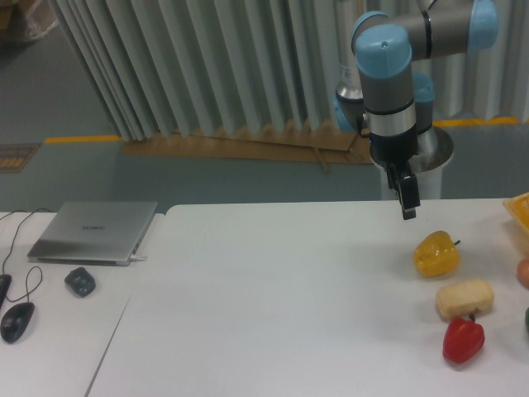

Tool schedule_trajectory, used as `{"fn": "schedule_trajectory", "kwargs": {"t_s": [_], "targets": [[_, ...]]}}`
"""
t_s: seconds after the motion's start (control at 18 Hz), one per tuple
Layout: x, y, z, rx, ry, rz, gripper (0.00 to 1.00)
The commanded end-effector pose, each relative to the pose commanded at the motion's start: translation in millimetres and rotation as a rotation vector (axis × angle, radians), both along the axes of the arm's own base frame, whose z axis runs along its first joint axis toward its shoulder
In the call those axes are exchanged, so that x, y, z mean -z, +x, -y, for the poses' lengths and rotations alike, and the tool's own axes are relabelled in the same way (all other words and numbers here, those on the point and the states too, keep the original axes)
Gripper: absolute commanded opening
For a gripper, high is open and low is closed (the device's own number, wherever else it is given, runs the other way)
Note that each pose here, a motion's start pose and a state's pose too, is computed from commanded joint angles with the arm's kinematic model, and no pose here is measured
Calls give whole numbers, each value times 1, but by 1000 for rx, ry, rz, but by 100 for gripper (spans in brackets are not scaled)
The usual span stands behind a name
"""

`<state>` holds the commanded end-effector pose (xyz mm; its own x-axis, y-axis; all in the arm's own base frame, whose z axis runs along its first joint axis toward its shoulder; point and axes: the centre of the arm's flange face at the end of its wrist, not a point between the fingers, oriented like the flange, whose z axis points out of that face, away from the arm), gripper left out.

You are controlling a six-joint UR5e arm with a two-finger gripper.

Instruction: Place the green pepper in a basket

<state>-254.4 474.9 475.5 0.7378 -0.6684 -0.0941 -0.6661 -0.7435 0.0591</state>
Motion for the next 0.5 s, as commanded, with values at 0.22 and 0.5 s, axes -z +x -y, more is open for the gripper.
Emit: {"fn": "schedule_trajectory", "kwargs": {"t_s": [0.22, 0.5], "targets": [[0, 1, 0, 0, 1, 1, 100], [0, 0, 0, -3, 1, -1, 100]]}}
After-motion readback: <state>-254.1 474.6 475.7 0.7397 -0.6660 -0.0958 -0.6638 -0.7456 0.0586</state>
